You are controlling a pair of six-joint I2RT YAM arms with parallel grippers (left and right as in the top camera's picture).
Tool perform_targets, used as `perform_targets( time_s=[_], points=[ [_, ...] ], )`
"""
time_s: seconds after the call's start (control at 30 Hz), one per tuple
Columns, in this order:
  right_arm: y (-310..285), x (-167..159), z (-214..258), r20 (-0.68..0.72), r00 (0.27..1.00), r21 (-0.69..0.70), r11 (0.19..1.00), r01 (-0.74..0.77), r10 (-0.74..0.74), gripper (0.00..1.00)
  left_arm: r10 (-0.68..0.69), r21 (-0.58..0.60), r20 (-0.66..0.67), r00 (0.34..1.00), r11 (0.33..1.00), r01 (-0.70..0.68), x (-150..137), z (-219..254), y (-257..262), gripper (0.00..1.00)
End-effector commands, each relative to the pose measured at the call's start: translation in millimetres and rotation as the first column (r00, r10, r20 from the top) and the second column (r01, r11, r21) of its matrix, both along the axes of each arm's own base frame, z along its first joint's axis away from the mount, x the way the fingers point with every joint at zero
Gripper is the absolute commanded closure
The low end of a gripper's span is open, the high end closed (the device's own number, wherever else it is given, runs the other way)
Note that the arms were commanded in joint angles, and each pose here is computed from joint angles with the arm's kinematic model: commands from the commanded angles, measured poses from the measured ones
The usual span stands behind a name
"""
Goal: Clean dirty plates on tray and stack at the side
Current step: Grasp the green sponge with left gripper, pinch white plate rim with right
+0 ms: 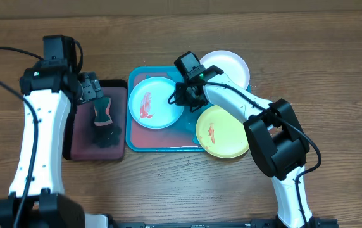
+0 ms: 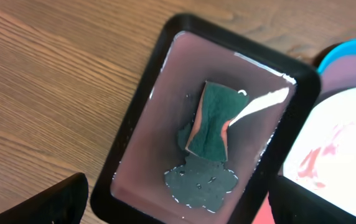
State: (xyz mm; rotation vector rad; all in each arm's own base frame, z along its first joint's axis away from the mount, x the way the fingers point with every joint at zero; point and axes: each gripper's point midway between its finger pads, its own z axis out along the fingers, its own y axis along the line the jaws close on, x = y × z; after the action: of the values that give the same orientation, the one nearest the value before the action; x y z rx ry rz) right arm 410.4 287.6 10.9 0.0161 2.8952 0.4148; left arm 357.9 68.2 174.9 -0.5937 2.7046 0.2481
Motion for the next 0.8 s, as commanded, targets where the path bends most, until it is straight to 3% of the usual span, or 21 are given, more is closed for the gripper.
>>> perform_targets(
  time_s=[0.0, 0.07, 0.3, 0.53, 0.77],
  points=[
    [-4.6, 4.0, -4.2, 0.015, 0.999, -0.032, 0.999, 0.033, -0.032, 0.96, 0.003, -0.038, -0.045, 0.999, 0.999, -0.005, 9.3, -19.6, -2.7, 0.09],
    [-4.5, 3.4, -5.0, 0.014, 0.999, -0.032, 0.999, 0.032, -0.031, 0.96, -0.003, -0.057, -0.087, 0.996, 0.998, -0.002, 11.2, -35.4, -5.2, 0.11],
    [-4.3, 3.6, -4.9, 0.015, 0.999, -0.031, 0.999, 0.031, -0.031, 0.96, -0.109, -0.066, -0.222, 0.969, 0.993, 0.097, 18.7, -87.9, -6.3, 0.30],
    [-3.6, 4.8, -4.4, 0.020, 0.999, -0.028, 0.999, 0.031, -0.030, 0.96, -0.248, -0.156, -0.211, 0.945, 0.963, 0.218, 44.1, -132.1, -22.0, 0.46],
    [-3.6, 5.0, -4.4, 0.022, 0.999, -0.029, 0.999, 0.029, -0.028, 0.96, -0.280, -0.207, -0.273, 0.920, 0.951, 0.229, 36.3, -158.4, -28.0, 0.64]
  ],
)
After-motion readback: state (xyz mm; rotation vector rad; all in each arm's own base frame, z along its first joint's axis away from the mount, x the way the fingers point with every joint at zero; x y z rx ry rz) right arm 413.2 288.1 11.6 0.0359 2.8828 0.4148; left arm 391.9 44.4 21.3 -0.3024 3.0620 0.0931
